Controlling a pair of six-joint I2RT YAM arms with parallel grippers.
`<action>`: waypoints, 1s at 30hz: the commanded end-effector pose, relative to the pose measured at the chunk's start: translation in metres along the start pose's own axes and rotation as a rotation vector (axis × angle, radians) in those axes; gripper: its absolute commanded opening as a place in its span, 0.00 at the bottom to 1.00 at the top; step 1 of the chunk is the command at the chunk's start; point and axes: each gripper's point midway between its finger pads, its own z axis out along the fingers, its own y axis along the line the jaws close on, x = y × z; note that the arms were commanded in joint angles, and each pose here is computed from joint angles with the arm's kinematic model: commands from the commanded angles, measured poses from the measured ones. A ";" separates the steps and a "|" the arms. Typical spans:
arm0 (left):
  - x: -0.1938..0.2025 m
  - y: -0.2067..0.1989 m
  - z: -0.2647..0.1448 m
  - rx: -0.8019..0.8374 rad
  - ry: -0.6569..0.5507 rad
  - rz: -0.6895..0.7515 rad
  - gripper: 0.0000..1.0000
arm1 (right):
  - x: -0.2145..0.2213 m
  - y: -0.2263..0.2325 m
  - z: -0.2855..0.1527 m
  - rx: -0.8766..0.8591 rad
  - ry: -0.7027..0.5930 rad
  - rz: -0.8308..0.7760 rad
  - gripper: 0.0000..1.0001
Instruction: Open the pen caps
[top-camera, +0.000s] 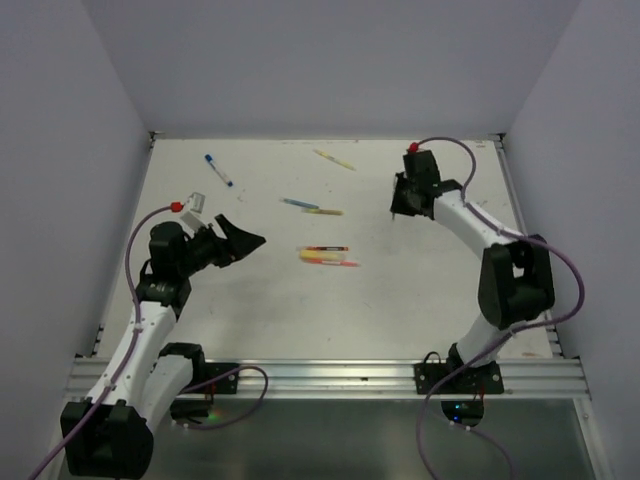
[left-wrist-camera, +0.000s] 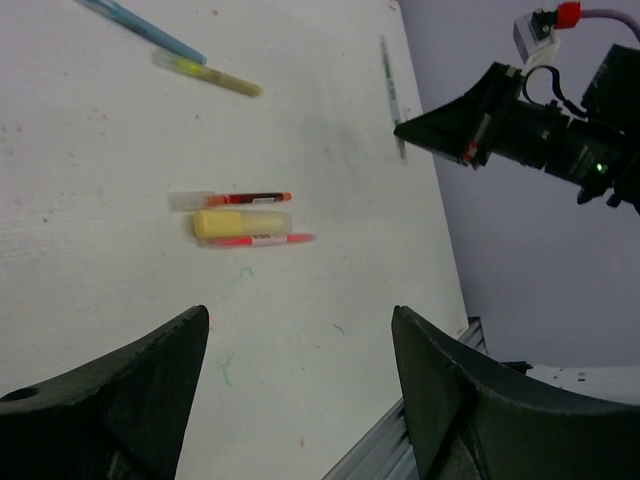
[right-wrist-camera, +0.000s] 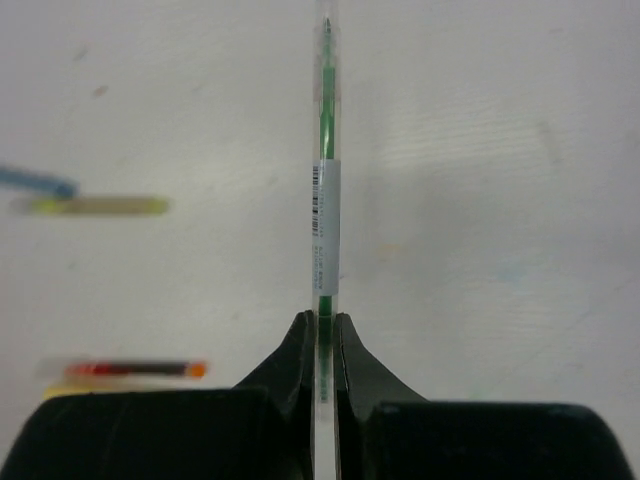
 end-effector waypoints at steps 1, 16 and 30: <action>-0.005 -0.033 -0.008 0.134 0.000 -0.013 0.77 | 0.045 0.062 -0.071 -0.288 -0.002 -0.147 0.00; 0.017 -0.046 0.011 0.154 0.017 -0.091 0.70 | 0.177 0.127 -0.237 -1.010 0.153 -0.434 0.00; 0.037 -0.081 0.040 0.265 0.017 -0.154 0.66 | 0.197 0.146 -0.237 -1.035 0.195 -0.442 0.00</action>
